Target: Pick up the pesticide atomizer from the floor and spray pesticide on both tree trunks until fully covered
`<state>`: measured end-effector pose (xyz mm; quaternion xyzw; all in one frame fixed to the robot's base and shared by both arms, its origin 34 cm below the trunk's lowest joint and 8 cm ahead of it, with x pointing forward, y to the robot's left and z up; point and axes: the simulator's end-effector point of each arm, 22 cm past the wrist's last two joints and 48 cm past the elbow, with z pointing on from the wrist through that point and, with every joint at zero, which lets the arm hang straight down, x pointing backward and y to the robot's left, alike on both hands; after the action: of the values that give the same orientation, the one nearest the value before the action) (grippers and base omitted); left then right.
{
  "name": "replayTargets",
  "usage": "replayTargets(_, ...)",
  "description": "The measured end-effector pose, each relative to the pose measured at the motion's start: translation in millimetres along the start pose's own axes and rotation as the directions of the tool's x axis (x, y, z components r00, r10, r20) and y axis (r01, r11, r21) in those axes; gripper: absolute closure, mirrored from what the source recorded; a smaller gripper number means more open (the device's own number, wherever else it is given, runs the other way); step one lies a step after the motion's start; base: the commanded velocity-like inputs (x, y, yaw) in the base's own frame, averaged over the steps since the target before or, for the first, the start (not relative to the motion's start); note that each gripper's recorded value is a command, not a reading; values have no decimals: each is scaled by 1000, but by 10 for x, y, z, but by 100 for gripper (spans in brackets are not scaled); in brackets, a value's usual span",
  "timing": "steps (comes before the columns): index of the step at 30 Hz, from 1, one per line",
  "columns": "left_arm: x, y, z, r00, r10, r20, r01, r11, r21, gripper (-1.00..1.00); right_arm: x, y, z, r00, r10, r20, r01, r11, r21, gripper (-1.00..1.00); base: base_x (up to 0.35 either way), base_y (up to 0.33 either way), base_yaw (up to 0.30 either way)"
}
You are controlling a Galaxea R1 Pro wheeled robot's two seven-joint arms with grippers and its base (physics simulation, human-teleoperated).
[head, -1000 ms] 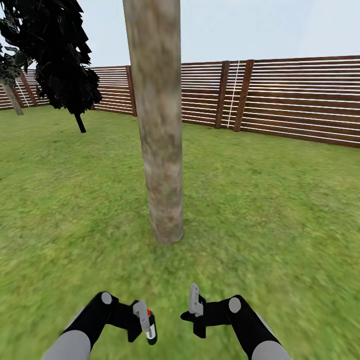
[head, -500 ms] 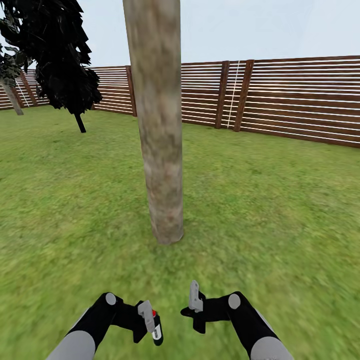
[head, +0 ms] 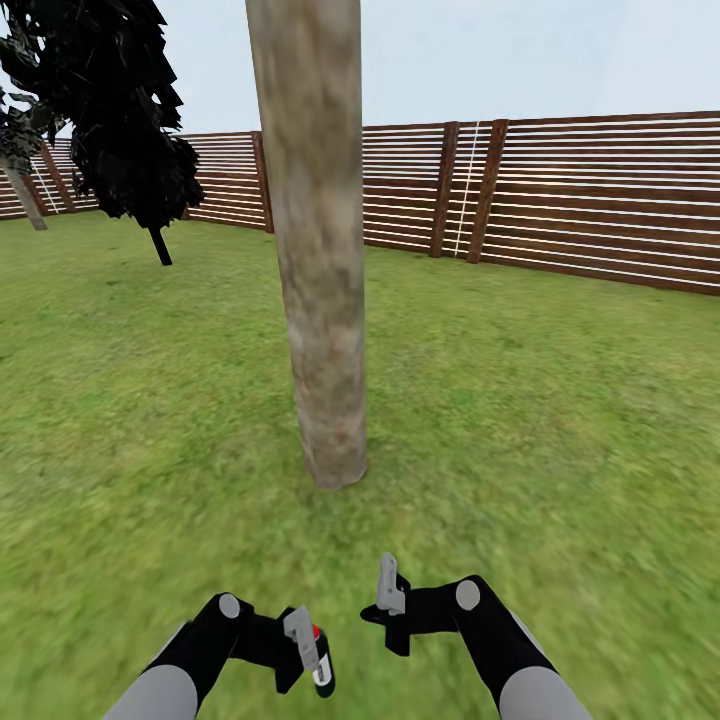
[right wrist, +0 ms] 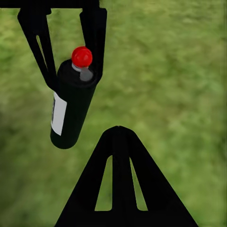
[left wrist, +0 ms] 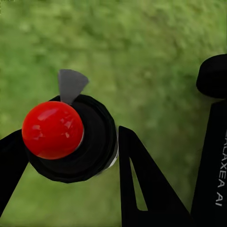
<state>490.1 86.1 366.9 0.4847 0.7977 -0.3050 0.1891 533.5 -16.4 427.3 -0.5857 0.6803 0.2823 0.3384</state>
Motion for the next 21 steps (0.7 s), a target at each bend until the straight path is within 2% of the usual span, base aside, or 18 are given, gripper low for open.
replayTargets(8, -180, 5, 20, 997, -31, 65, 31, 1000, -5, 100, -1, -1, 0, 1000, 0, 0, 0, 1000, 0, 100, 0, 0, 0)
replayTargets(21, -238, -18, 46, 997, -29, 74, 29, 1000, 0, 100, 7, 27, 14, 1000, 4, 1, -4, 1000, -7, 100, 0, 0, 0)
